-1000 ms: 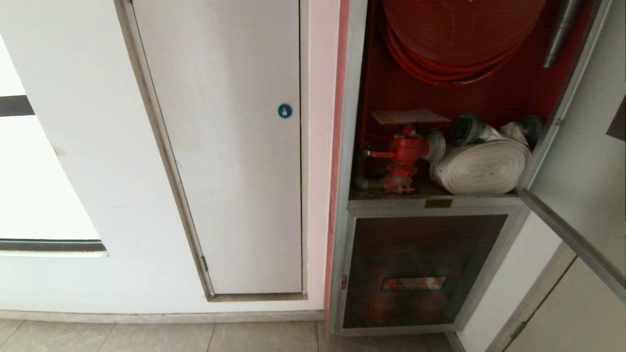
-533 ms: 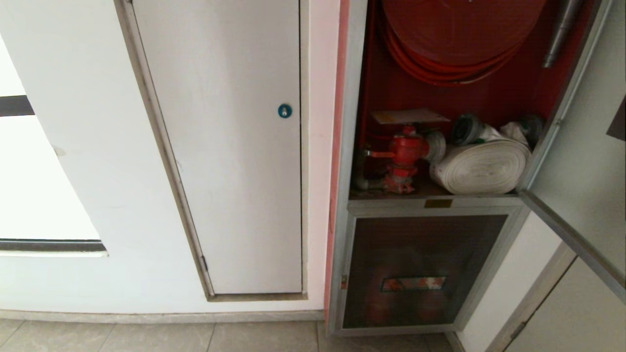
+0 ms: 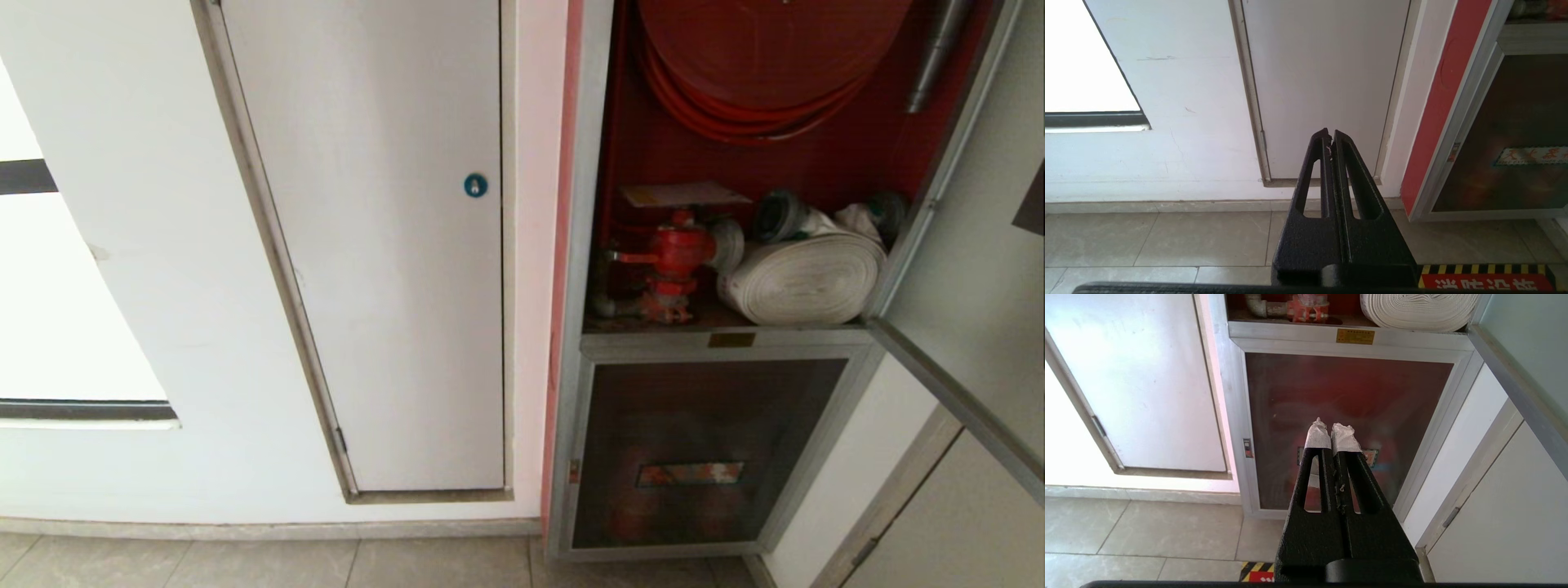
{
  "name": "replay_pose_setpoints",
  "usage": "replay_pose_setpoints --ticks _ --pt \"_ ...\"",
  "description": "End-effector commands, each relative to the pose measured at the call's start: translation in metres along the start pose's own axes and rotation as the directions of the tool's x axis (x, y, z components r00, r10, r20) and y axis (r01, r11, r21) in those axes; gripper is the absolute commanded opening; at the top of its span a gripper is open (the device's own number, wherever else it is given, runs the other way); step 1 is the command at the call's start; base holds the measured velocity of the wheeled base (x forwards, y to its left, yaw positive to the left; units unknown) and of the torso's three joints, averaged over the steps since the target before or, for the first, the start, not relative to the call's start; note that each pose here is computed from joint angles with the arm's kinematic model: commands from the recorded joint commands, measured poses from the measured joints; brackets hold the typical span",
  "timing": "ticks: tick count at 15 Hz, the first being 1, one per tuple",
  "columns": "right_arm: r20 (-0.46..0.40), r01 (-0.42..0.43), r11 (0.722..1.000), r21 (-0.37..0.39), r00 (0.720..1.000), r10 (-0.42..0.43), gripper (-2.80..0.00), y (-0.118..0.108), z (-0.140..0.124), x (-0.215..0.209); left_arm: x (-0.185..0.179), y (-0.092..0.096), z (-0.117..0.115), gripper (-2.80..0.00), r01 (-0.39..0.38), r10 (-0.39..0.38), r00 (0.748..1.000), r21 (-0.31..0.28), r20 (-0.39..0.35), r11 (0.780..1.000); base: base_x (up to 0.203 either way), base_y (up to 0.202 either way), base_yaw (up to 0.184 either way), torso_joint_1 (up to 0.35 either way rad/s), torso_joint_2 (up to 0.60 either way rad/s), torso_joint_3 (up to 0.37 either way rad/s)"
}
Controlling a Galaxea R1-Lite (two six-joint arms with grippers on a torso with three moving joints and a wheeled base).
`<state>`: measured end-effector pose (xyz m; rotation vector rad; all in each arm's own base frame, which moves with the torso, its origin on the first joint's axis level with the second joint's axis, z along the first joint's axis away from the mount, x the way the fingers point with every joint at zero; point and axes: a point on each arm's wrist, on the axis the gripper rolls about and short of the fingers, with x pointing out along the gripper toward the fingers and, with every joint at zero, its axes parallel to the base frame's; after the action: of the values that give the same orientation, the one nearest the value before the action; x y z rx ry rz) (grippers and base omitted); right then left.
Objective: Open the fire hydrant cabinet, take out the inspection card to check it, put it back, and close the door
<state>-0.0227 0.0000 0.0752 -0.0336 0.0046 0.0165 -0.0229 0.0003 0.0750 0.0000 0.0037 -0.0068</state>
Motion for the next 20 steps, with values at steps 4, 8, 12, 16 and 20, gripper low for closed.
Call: replay_pose_setpoints --ticks 4,8,12,16,20 --pt "-0.004 0.001 1.0 -0.002 1.0 -0.001 -2.8 0.0 0.0 0.0 0.0 0.0 0.0 -2.8 0.001 -0.001 1.0 0.0 -0.001 1.0 0.0 0.0 0.0 0.0 0.0 0.0" --pt "0.036 0.005 1.0 -0.003 0.999 -0.005 -2.8 -0.001 0.024 -0.005 0.0 0.0 0.0 -2.8 0.001 -0.001 1.0 0.0 -0.001 1.0 0.0 0.0 0.0 0.0 0.0 0.0" --pt "0.025 0.037 0.999 -0.007 0.999 -0.037 -2.8 -0.003 0.078 0.002 0.0 0.0 0.0 -2.8 0.0 0.0 1.0 0.0 -0.001 1.0 0.0 0.0 0.0 0.0 0.0 0.0" --pt "-0.024 0.181 0.982 -0.058 0.983 -0.183 -2.8 -0.008 0.112 0.02 0.0 0.0 0.0 -2.8 0.001 -0.001 1.0 0.0 -0.001 1.0 0.0 0.0 0.0 0.0 0.0 0.0" --pt "0.002 0.408 0.907 -0.1 0.912 -0.41 -2.8 -0.014 0.142 0.029 0.0 0.0 0.0 -2.8 -0.001 0.001 1.0 0.0 -0.001 1.0 0.0 0.0 0.0 0.0 0.0 0.0"
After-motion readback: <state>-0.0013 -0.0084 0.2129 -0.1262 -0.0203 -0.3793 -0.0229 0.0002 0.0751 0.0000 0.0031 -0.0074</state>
